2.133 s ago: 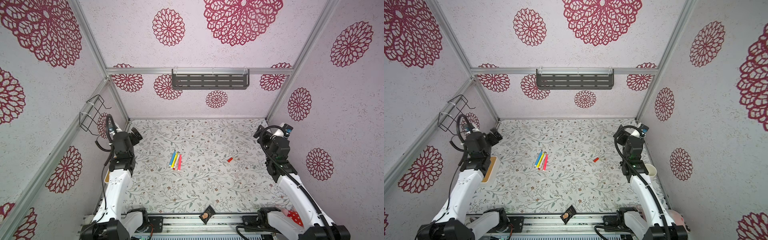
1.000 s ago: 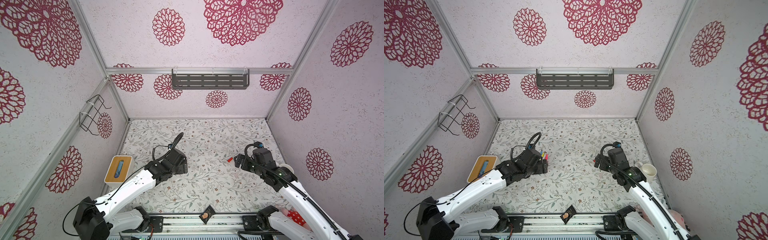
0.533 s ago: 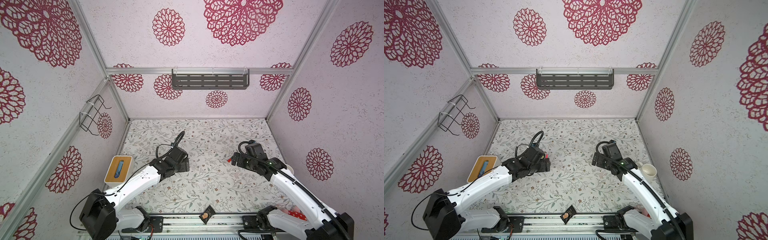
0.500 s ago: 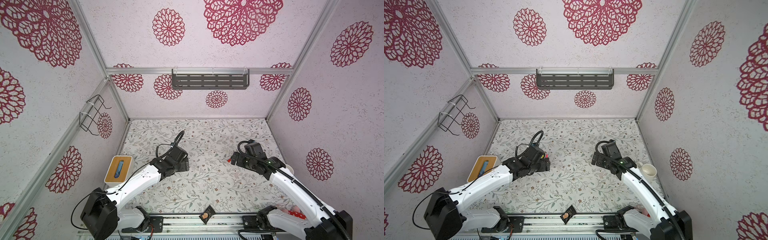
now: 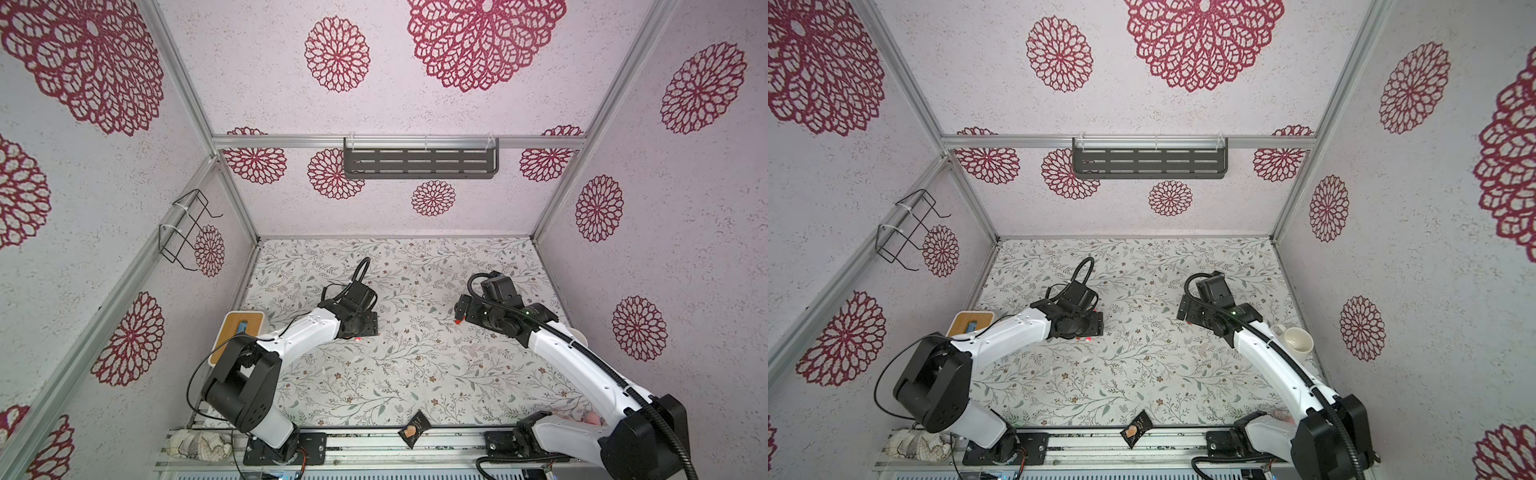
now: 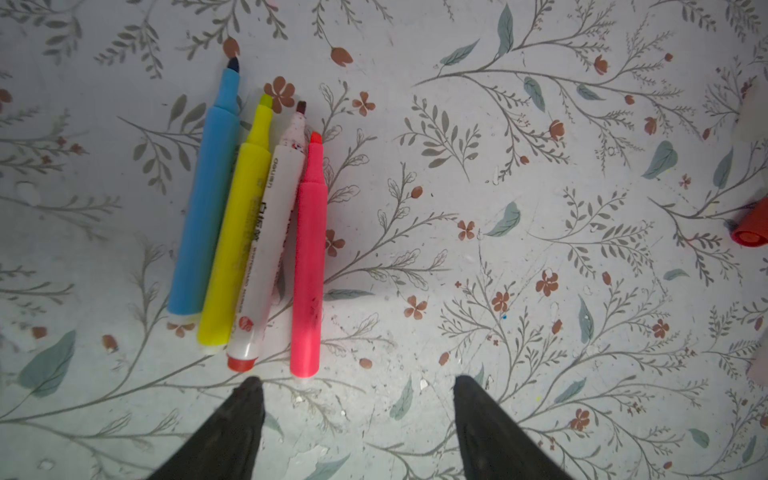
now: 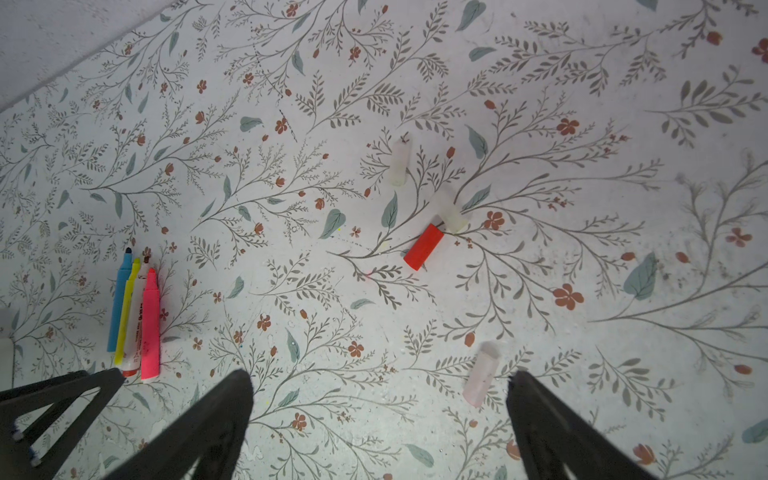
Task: Insert the pens into the pen caps
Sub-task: 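Lower the left gripper and grasp the pink marker at its base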
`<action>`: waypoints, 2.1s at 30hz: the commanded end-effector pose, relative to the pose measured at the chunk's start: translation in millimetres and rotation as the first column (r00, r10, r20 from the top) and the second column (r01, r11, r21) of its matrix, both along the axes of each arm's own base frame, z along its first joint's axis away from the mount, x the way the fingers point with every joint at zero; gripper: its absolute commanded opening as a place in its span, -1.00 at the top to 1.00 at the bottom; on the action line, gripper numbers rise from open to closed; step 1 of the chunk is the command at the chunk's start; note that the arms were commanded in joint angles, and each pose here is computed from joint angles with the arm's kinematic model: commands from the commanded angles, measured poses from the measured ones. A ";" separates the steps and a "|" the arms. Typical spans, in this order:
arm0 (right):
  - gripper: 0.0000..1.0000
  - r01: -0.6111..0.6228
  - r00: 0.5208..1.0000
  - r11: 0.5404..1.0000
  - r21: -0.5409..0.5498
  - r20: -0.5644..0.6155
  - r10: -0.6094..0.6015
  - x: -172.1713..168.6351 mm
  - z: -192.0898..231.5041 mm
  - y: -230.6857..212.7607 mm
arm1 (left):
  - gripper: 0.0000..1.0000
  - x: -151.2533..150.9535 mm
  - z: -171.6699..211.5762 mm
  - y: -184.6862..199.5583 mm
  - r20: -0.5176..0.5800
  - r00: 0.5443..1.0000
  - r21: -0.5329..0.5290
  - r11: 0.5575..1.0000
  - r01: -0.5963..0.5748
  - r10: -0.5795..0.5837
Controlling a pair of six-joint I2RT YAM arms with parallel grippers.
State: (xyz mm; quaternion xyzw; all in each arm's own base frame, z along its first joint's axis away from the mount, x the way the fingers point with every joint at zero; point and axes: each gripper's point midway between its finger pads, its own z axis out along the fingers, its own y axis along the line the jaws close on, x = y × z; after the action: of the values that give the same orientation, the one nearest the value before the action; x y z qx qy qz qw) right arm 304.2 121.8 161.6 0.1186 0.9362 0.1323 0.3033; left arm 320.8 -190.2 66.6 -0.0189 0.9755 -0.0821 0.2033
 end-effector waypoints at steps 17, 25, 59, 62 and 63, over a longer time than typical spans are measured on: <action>-0.96 0.031 0.999 0.998 0.049 0.042 -0.033 -7.5 12.9 -2.7 | -0.26 23.3 -10.9 -5.3 -0.045 0.998 0.051 0.998 -0.029 0.032; -0.94 0.031 0.999 0.997 0.066 0.037 -0.034 -4.7 3.8 1.1 | -0.21 27.0 -13.9 -0.5 -0.062 0.997 0.085 0.996 -0.038 0.043; -0.84 0.018 1.000 0.992 0.121 0.016 -0.020 0.4 1.2 14.1 | -0.03 17.8 -49.0 8.7 -0.162 0.986 0.097 0.995 -0.026 0.042; -0.79 0.014 1.000 0.992 0.126 0.018 -0.017 0.7 1.2 15.0 | 0.03 17.9 -51.3 6.3 -0.174 0.984 0.091 0.996 -0.022 0.038; -0.78 0.015 1.000 0.992 0.127 0.016 -0.017 0.6 0.6 15.0 | 0.05 17.8 -52.0 5.9 -0.176 0.984 0.090 0.996 -0.023 0.038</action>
State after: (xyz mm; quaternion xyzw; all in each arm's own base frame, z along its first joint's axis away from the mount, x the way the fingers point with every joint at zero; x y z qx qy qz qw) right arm 300.9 132.9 150.8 0.1417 0.9284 0.1773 0.2942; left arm 337.3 -182.5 21.6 -0.0305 0.9910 -0.0309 0.1264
